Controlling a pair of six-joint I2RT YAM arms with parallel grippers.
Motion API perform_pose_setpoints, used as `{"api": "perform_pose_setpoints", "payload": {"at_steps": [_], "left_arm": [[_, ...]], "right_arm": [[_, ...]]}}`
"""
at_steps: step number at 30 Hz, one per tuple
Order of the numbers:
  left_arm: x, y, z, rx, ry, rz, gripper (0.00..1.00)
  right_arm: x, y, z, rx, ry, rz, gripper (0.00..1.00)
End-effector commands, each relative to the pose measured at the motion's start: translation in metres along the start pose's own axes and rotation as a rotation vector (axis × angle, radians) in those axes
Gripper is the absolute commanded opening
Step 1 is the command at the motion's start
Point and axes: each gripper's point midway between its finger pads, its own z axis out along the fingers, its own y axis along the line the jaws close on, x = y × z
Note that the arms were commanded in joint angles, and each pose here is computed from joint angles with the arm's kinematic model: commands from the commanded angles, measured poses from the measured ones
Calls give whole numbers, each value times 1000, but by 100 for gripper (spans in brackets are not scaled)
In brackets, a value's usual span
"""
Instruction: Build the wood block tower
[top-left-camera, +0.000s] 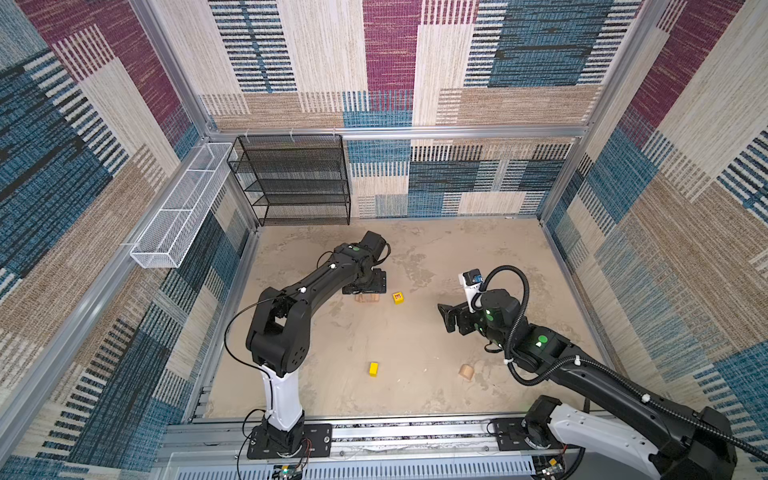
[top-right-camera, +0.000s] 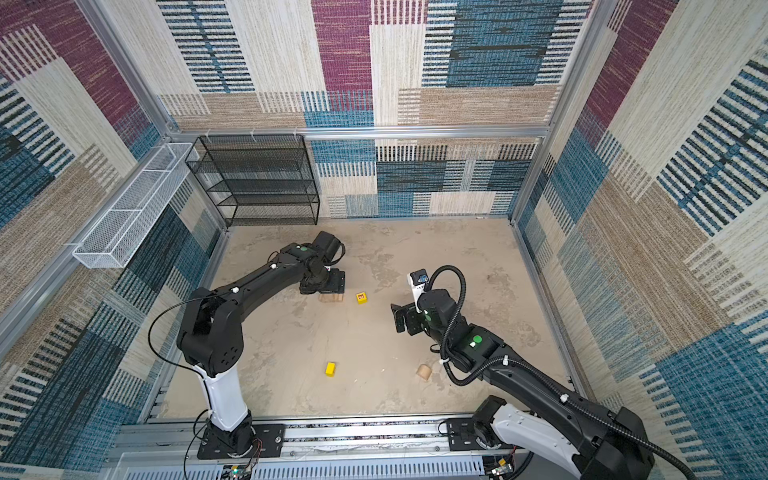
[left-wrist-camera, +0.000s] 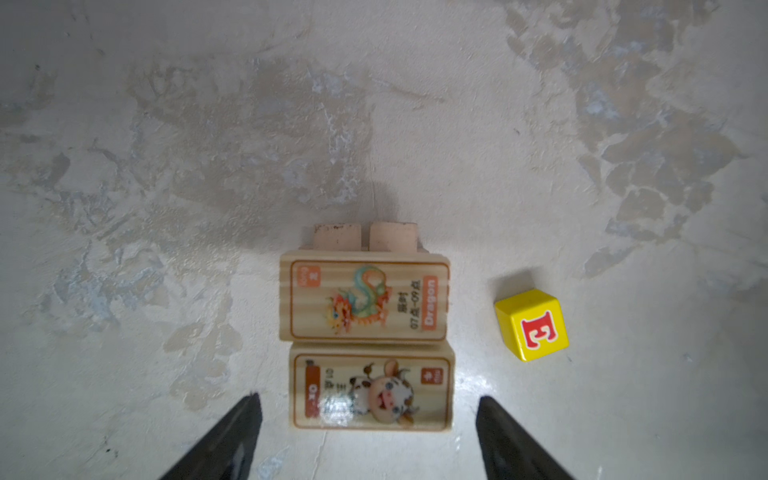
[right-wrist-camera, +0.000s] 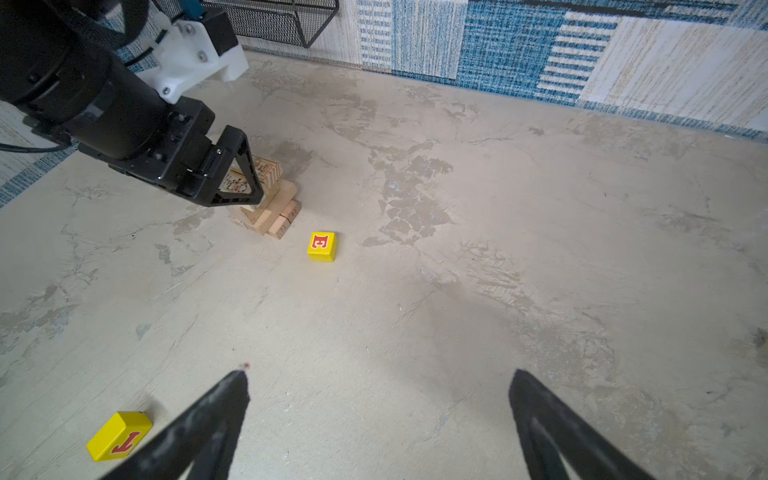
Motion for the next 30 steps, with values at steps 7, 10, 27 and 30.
{"api": "perform_pose_setpoints", "payload": {"at_steps": [7, 10, 27, 30], "left_arm": [[-7, 7, -51, 36, -103, -30, 82], [-15, 14, -77, 40, -180, -15, 75], [-49, 68, -58, 249, -155, -68, 1], [-44, 71, -40, 275, -110, -99, 0]], "right_arm": [[-14, 15, 7, -60, 3, -5, 93], [-19, 26, 14, -103, 14, -5, 87], [-15, 110, 125, -398, 175, 142, 0], [-11, 118, 142, -422, 202, 165, 0]]}}
